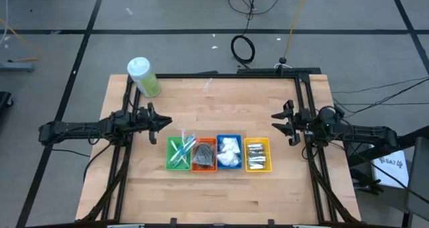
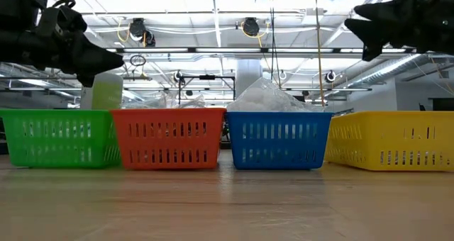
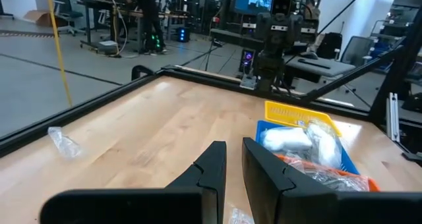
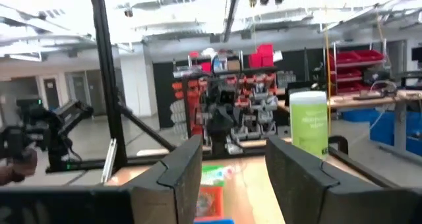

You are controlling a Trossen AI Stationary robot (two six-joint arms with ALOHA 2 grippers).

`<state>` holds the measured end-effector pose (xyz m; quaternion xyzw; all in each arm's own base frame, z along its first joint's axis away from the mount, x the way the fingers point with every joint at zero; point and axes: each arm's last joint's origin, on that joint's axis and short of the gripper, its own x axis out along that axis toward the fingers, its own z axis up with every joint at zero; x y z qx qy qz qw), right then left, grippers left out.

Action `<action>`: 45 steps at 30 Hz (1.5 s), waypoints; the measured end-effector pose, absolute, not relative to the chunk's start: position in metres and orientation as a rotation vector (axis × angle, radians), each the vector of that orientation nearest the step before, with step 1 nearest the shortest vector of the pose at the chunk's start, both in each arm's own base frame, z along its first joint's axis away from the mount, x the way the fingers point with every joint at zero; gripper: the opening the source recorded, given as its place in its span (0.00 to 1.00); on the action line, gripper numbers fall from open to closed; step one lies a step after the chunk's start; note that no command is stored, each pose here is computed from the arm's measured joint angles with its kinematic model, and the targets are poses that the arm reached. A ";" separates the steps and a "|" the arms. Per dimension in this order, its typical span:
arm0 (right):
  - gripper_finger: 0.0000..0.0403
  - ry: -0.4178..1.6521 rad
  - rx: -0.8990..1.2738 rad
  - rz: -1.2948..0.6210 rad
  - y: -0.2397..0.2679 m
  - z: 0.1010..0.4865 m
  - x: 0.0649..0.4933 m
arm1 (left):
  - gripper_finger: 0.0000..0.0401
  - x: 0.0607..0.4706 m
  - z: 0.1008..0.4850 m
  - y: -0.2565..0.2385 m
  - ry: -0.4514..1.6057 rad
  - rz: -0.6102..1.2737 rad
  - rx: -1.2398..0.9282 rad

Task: Pick & Place Travel size toiletries
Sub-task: Return to Home Position

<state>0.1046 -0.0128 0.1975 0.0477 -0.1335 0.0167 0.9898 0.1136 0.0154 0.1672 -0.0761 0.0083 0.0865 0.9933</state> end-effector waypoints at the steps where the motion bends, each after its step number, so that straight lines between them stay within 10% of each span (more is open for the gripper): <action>1: 0.39 -0.275 0.097 0.029 -0.012 0.198 0.104 | 0.11 0.114 0.167 0.015 0.017 0.174 -0.152; 45: 0.39 -0.005 0.135 -0.168 -0.010 0.170 0.107 | 0.11 0.105 0.166 0.015 0.027 0.203 -0.080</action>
